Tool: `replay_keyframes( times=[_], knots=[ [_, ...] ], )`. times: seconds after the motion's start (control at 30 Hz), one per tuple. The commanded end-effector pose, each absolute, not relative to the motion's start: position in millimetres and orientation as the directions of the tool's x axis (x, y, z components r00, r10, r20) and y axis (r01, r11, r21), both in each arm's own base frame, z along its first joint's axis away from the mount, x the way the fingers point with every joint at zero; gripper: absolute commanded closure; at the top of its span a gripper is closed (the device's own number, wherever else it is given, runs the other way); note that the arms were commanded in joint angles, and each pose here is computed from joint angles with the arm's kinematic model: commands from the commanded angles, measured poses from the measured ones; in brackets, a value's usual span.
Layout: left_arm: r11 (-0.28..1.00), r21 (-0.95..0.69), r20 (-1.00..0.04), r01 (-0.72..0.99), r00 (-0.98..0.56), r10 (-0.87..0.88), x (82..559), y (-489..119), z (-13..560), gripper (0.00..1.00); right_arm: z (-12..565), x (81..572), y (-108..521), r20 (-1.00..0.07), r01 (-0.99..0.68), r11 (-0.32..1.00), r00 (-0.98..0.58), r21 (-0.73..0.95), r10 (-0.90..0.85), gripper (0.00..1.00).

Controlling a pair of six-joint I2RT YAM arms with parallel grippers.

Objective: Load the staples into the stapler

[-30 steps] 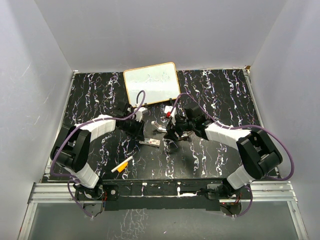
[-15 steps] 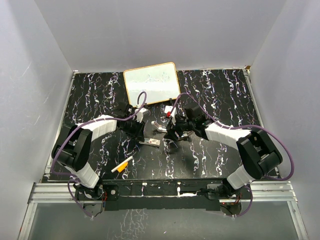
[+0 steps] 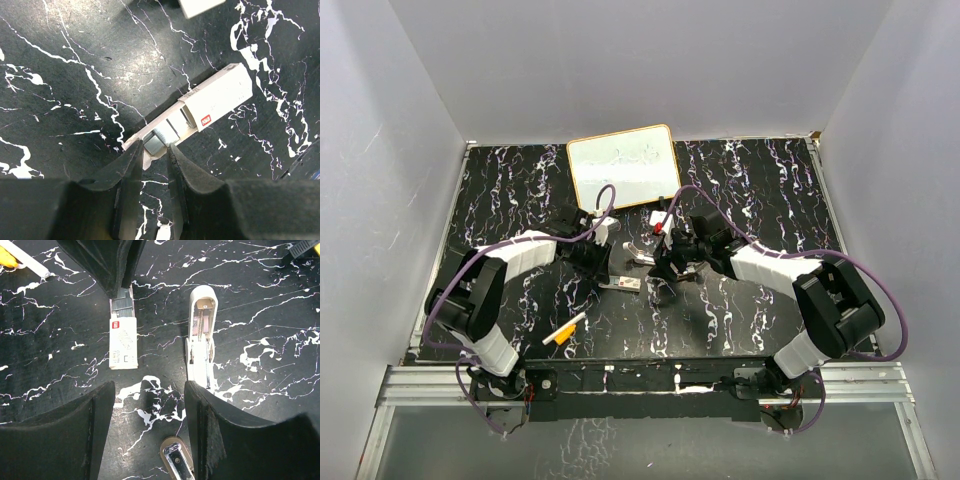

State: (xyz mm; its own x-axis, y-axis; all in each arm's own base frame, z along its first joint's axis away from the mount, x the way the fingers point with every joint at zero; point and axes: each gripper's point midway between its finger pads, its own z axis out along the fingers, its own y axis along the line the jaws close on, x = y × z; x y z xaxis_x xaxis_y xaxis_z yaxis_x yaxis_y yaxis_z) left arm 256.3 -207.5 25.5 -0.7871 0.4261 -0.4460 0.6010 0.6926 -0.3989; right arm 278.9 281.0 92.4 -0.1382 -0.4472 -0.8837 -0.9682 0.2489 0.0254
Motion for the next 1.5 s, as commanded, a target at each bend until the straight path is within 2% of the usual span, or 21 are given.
replay_keyframes(
  times=[0.0, 0.3, 0.67, 1.17, 1.47],
  knots=[
    [0.724, -0.385, -0.432, 0.572, -0.805, 0.407, 261.1, -207.2, 25.1, 0.75, 91.0, 278.4, 281.3, -0.891, -0.97, 0.24, -0.131, 0.025, -0.435, 0.4],
    [0.745, -0.351, -0.389, 0.567, -0.812, 0.434, 258.4, -208.3, 18.3, 0.72, 83.9, 274.7, 281.6, -0.887, -0.972, 0.228, -0.148, 0.05, -0.438, 0.4],
    [0.759, -0.311, -0.375, 0.572, -0.807, 0.455, 261.4, -209.1, 14.9, 0.75, 76.4, 269.3, 283.2, -0.883, -0.975, 0.21, -0.165, 0.078, -0.439, 0.4],
    [0.74, -0.269, -0.448, 0.616, -0.76, 0.47, 274.4, -211.2, 38.7, 0.88, 76.0, 269.5, 283.6, -0.882, -0.974, 0.21, -0.169, 0.083, -0.439, 0.4],
    [0.706, -0.242, -0.508, 0.665, -0.707, 0.491, 281.8, -214.9, 66.1, 0.89, 76.1, 270.2, 283.7, -0.882, -0.975, 0.209, -0.166, 0.079, -0.44, 0.4]
  ],
)
